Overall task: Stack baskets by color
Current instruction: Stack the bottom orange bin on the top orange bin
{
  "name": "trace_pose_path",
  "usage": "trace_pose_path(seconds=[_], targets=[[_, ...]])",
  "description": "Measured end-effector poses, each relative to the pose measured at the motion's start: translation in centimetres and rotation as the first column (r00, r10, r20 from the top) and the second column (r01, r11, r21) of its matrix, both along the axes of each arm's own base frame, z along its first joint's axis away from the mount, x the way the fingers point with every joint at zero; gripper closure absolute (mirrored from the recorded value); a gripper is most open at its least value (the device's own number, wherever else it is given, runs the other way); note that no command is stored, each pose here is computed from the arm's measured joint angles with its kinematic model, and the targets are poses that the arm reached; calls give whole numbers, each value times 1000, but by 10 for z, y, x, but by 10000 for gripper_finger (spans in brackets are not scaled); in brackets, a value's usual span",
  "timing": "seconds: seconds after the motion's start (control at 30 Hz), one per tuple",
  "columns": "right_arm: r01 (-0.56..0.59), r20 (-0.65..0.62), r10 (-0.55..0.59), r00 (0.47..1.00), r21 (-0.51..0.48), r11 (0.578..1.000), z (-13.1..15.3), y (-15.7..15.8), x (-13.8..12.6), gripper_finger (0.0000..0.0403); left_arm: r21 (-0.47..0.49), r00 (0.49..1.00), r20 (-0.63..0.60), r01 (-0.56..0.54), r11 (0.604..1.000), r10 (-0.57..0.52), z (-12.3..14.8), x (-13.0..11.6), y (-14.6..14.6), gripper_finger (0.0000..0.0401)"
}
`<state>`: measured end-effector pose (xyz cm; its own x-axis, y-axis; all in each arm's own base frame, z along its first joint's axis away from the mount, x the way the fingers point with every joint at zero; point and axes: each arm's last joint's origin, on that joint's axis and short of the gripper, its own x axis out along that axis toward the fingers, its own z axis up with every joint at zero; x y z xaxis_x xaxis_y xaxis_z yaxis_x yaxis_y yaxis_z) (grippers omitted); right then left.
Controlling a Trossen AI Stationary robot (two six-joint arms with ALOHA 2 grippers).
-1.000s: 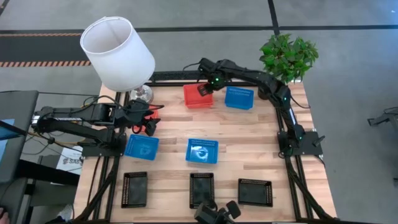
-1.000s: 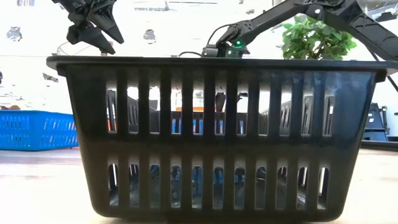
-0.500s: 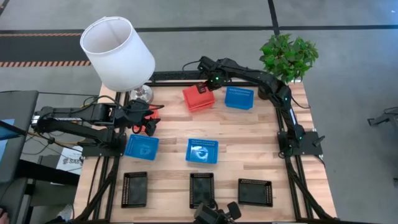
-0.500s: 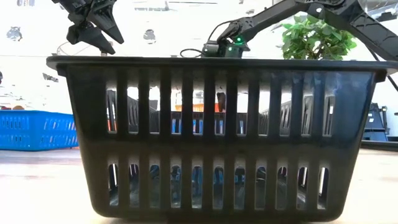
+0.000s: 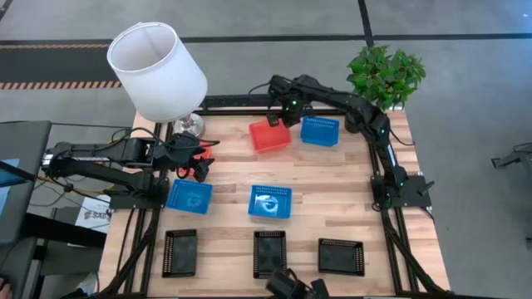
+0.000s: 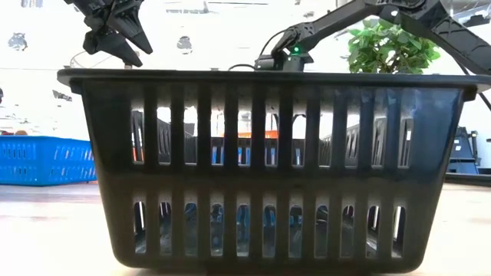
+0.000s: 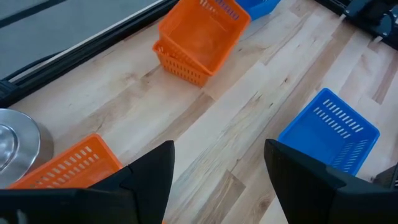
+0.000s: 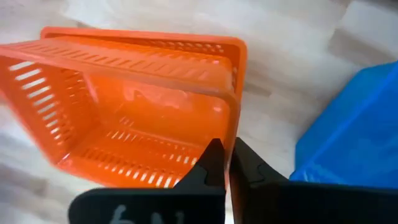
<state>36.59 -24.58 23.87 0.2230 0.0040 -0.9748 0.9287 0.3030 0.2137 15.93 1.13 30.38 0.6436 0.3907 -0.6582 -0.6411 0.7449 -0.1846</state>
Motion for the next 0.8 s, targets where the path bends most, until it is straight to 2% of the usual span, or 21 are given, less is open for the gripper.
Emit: trace_pose_path(seconds=[0.13,0.5,0.67,0.8], targets=[[3,26,-4,1000,36,999,0,-4,-2,383,11,1000,-7,11,1000,-11,0,0,0,165],[-3,31,2,1000,45,999,0,-3,-2,274,10,1000,-6,10,1000,-10,0,0,0,165],[-59,41,58,997,32,998,4,-2,-3,227,11,1000,-3,10,1000,-10,0,0,0,165],[-154,90,155,984,-22,988,28,11,-5,203,49,999,-19,51,998,-50,-2,10,0,165]])
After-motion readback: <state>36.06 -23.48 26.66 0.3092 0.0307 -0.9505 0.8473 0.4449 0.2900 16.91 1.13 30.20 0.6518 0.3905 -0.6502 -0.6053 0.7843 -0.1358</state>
